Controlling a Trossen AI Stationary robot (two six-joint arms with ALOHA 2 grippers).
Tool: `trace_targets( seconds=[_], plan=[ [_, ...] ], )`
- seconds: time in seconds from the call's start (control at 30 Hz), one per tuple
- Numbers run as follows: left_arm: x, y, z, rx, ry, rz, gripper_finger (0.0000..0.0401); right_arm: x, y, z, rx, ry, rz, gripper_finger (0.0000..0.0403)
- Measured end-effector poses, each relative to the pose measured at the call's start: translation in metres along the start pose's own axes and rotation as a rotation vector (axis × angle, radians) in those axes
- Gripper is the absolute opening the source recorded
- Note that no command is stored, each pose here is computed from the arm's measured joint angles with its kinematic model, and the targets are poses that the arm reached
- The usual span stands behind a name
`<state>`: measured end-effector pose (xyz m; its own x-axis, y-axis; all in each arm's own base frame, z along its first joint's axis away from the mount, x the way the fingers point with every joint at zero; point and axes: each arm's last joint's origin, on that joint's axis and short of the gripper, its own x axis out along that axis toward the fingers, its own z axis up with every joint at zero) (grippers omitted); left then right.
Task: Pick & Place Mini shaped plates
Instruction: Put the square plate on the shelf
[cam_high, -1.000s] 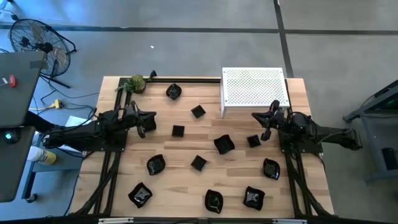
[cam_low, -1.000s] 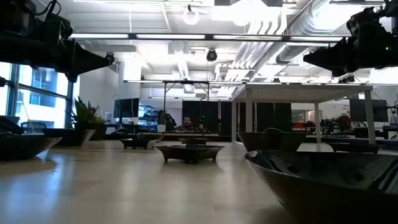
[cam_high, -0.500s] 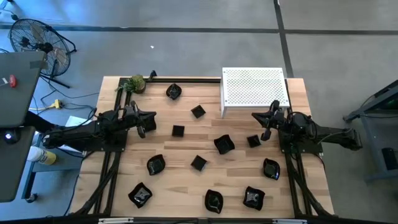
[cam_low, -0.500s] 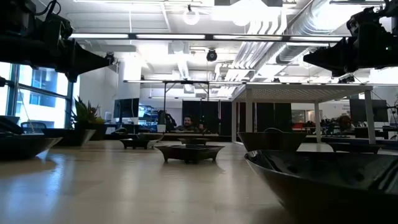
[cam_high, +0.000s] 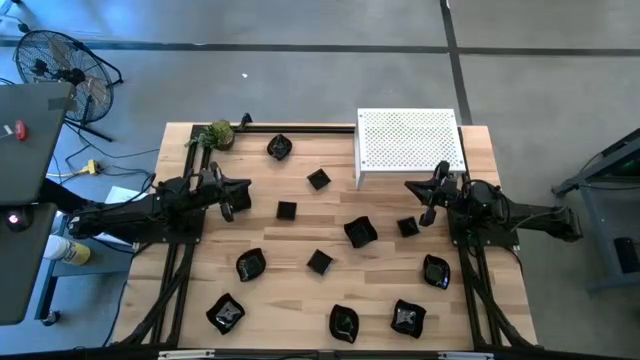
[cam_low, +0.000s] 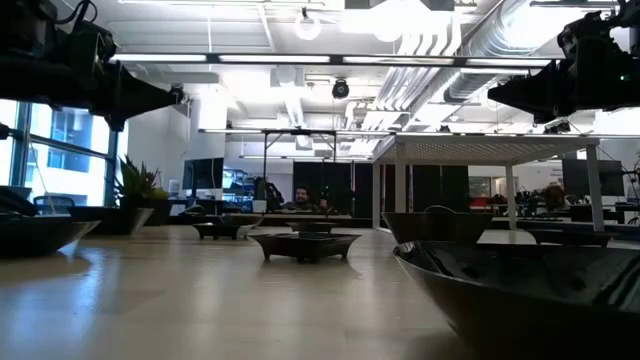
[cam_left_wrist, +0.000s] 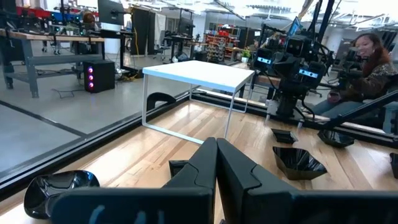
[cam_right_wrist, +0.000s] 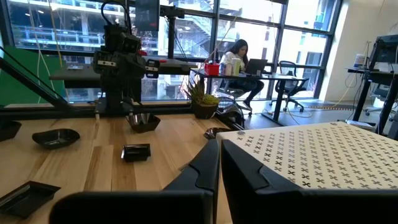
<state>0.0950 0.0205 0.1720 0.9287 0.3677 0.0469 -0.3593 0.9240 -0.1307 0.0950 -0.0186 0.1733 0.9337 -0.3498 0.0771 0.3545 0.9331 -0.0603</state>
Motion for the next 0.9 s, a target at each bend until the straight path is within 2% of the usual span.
trace_targets(
  seconds=[0.47, 0.63, 0.73, 0.9],
  plan=[
    [0.000, 0.000, 0.000, -0.001, -0.003, -0.007, 0.0001, 0.000, 0.000, 0.000, 0.000, -0.001, 0.000, 0.0012],
    [0.000, -0.001, 0.006, -0.125, -0.065, -0.011, 0.0001, 0.000, 0.000, 0.000, 0.000, -0.001, 0.000, 0.0012],
    [-0.001, -0.001, 0.012, -0.142, -0.124, -0.019, 0.0001, 0.000, 0.000, 0.000, -0.001, 0.000, -0.002, 0.0012],
    [-0.001, -0.002, 0.021, -0.087, -0.134, 0.002, 0.0000, 0.000, -0.004, 0.000, -0.031, 0.004, -0.132, 0.0012]
  ],
)
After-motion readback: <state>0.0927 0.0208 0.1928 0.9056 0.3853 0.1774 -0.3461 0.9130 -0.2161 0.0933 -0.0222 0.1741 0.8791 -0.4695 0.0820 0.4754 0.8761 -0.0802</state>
